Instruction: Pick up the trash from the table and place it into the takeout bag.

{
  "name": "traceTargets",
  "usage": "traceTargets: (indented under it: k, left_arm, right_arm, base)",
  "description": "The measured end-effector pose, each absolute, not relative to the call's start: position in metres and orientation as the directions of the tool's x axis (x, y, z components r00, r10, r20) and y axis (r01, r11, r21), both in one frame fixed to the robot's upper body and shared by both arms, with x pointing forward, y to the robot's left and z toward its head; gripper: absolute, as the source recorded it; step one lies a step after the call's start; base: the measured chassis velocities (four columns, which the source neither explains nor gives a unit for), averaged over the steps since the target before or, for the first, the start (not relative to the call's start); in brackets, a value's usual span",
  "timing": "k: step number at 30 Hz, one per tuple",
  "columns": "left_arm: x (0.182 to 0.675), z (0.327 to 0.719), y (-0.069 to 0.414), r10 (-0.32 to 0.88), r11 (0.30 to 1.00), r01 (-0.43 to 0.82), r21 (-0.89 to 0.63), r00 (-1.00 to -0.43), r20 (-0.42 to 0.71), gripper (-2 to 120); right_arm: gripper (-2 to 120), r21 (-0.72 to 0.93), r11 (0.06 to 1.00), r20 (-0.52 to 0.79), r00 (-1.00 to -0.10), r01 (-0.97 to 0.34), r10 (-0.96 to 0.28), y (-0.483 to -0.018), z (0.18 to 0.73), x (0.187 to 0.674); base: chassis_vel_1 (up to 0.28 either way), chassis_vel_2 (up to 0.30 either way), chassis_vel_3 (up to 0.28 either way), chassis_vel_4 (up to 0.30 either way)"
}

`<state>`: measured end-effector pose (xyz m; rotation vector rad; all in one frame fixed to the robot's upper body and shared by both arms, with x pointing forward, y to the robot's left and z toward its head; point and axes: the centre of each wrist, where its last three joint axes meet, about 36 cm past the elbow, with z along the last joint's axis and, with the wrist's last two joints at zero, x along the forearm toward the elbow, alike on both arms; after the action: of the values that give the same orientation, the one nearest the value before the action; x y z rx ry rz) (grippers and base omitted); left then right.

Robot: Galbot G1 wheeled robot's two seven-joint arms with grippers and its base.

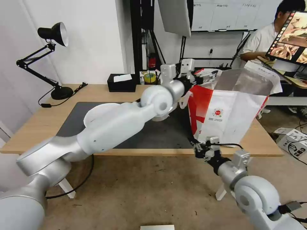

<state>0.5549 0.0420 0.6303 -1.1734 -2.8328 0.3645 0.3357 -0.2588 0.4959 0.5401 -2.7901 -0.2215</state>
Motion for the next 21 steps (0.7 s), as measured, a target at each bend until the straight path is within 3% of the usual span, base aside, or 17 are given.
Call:
traceTargets:
  k: [5,12,18,21]
  left_arm:
    - [0.549,0.61,0.085,0.662,0.735,0.663,-0.143,-0.747,-0.06,113]
    - [0.525,0.59,0.157,0.601,0.798,0.603,0.019,-0.793,-0.099,114]
    - [0.482,0.569,0.231,0.503,0.863,0.504,0.029,-0.856,-0.12,105]
    - [0.464,0.561,0.255,0.471,0.882,0.471,0.034,-0.874,-0.122,101]
  right_arm:
    - [0,0.173,0.926,0.223,-0.903,-0.335,-0.368,-0.259,0.496,0.336]
    - [0,-0.029,0.946,0.054,-0.946,-0.322,-0.32,-0.261,0.472,0.334]
    - [0,-0.128,0.946,-0.086,-0.947,-0.297,-0.309,-0.26,0.46,0.329]
    - [3,-0.141,0.949,-0.097,-0.95,-0.282,-0.296,-0.263,0.46,0.328]
  base:
    - [0.0,0.0,0.0,0.0]
    - [0.0,0.0,0.0,0.0]
    - [0.0,0.0,0.0,0.0]
    - [0.0,0.0,0.0,0.0]
